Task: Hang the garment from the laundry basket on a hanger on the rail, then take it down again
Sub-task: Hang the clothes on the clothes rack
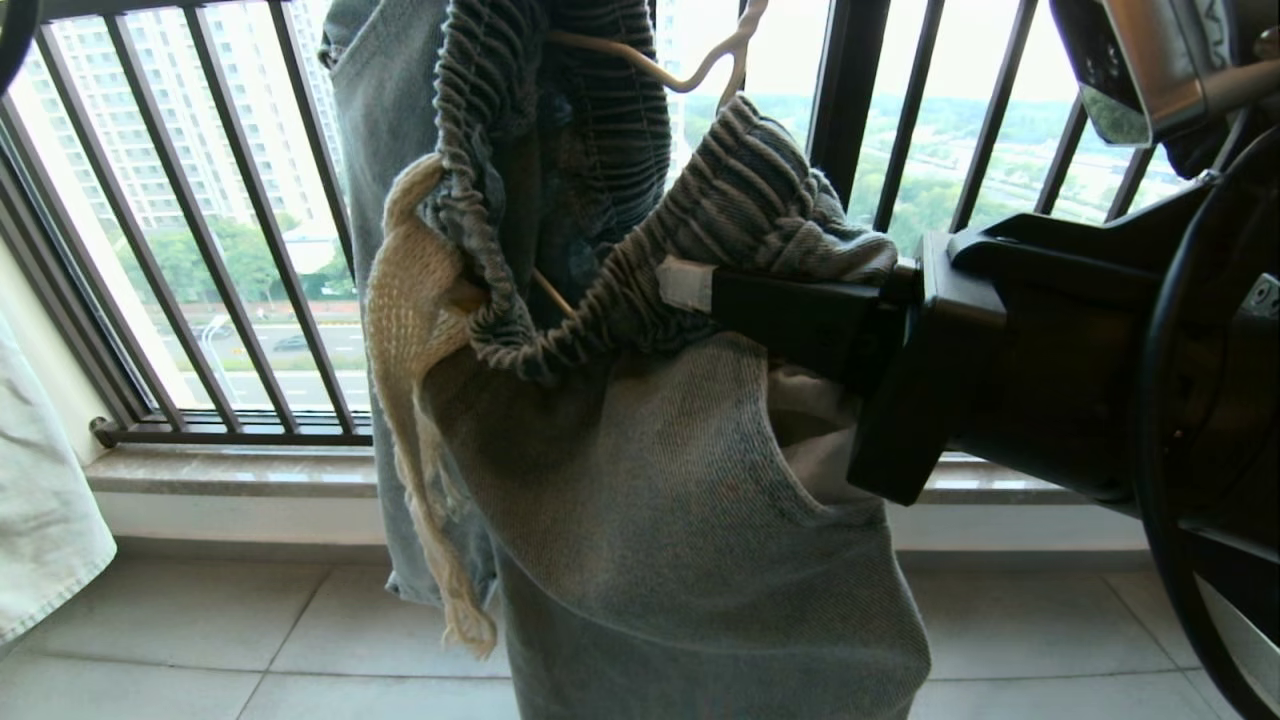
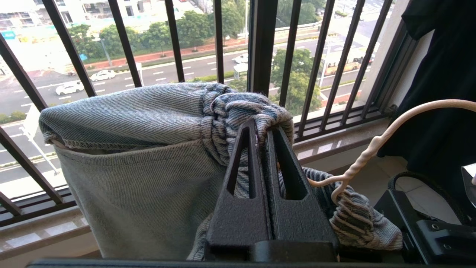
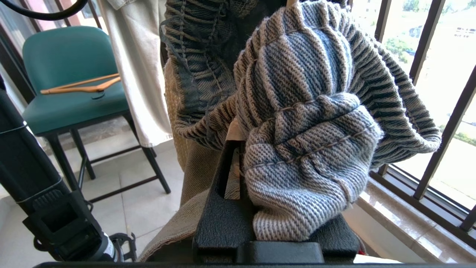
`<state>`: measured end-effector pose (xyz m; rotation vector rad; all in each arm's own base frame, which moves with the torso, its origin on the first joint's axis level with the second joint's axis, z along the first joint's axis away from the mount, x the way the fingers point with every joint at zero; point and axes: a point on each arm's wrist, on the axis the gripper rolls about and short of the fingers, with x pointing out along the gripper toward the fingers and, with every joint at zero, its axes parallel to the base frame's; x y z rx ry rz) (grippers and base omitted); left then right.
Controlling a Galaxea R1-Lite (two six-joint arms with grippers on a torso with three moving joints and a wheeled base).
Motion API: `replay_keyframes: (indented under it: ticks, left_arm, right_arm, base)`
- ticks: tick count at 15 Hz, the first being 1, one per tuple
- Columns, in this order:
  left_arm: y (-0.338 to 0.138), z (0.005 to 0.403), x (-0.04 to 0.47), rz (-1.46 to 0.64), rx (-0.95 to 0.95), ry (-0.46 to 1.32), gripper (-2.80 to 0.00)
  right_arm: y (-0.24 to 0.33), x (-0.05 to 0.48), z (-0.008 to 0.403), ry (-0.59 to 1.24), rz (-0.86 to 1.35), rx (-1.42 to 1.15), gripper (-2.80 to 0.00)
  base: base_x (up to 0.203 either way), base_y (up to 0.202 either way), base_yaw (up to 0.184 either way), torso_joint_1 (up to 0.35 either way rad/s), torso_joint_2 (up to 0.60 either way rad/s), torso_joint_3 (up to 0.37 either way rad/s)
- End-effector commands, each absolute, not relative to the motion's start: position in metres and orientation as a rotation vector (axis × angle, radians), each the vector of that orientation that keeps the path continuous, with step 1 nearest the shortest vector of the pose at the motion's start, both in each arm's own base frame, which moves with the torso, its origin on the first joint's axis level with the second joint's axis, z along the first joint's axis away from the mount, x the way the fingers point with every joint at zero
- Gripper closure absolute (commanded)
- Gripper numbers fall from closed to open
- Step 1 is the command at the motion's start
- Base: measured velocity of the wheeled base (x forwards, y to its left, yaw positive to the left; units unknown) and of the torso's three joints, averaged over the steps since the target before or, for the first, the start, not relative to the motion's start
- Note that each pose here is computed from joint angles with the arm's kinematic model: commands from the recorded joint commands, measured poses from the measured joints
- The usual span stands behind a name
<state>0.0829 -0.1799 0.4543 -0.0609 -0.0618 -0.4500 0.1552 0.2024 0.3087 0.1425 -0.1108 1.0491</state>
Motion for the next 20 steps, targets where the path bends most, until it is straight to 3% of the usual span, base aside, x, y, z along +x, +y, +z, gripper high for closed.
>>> replay_keyframes:
  ticks: [1,19,20]
  left_arm:
    - [-0.183,0.454,0.079,-0.47,-0.058,-0.059,0.0]
    - [-0.195,0.445,0.073,-0.522,-0.03,-0.013,0.0]
    - [-0.195,0.444,0.072,-0.523,-0.025,-0.01,-2.8]
  right_arm:
    - [0.205,0.156,0.307,-0.108,1.055,0.144,0.0]
    - [0.201,0.154,0.313,-0.146,1.056,0.164,0.0]
    - [0.201,0.153,0.313,-0.147,1.057,0.165,0.0]
  base:
    - [0.0,0.0,0.0,0.0,0.0,0.0]
    - [0.0,0.0,0.0,0.0,0.0,0.0]
    - [0.0,0.0,0.0,0.0,0.0,0.0]
